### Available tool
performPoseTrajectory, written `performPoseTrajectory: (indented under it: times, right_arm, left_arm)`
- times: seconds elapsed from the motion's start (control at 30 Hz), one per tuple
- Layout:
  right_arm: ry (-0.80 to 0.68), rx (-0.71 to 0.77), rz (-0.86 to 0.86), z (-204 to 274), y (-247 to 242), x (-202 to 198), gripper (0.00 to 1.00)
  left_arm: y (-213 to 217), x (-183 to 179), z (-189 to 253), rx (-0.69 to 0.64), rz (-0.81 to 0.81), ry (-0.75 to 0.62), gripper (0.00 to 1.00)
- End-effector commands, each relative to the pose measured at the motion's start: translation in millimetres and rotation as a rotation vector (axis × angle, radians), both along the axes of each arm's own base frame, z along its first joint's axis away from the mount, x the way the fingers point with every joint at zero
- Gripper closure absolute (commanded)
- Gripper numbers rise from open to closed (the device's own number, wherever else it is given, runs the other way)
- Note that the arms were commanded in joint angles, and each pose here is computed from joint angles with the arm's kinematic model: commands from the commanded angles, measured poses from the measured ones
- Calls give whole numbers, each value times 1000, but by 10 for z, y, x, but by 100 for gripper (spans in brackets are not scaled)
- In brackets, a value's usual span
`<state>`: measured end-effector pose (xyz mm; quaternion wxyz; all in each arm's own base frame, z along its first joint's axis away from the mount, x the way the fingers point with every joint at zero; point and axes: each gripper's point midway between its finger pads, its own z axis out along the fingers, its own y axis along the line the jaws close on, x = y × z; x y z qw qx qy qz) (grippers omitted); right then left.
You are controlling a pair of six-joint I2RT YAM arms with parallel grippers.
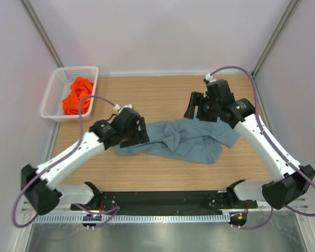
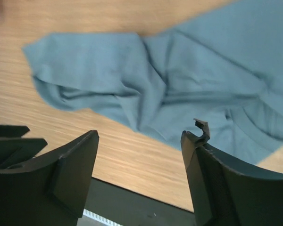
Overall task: Fold and stack the t-shirts
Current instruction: Flatten the tshirt out
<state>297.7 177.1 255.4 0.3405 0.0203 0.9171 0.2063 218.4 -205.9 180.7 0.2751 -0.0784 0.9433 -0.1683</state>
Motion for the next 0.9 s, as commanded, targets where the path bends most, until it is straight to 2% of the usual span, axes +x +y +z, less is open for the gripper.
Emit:
performPoseTrajectory:
  times: [0.0, 0.03, 0.17, 0.2, 0.33, 0.43, 0.67, 0.8, 0.83, 0.87]
  right_arm:
    - [119, -139, -60, -529, -359, -182, 21]
    - [164, -148, -76, -717, -439, -244, 20]
    - [219, -88, -83, -966, -404, -366, 19]
    - [229, -70, -77, -1006, -370, -390, 20]
    - [321, -48, -77, -1313, -330, -536, 20]
    - [353, -16, -68, -1455, -278, -599, 23]
    - [425, 77, -47, -1693, -85, -631, 35]
    - [456, 109, -51, -1832, -29, -651, 36]
    - [462, 103, -53, -1873, -33, -660, 36]
    - [456, 104, -50, -1889, -28, -643, 36]
  left_arm:
    - [-672, 176, 24, -139, -169, 48, 22]
    - [-804, 165, -11, -172, -206, 85, 22]
    - [-1192, 311, -323, -220, -221, 192, 21]
    - [-1233, 345, -483, -208, -212, 223, 21]
    - [-1425, 488, -665, -220, -220, 251, 21]
    - [-1538, 515, -841, -219, -235, 300, 22]
    - [-1625, 552, -945, -226, -234, 332, 36]
    - [-1629, 594, -939, -225, -237, 322, 44]
    - [-1631, 604, -944, -224, -238, 323, 57]
    - [-1606, 626, -947, -222, -235, 325, 65]
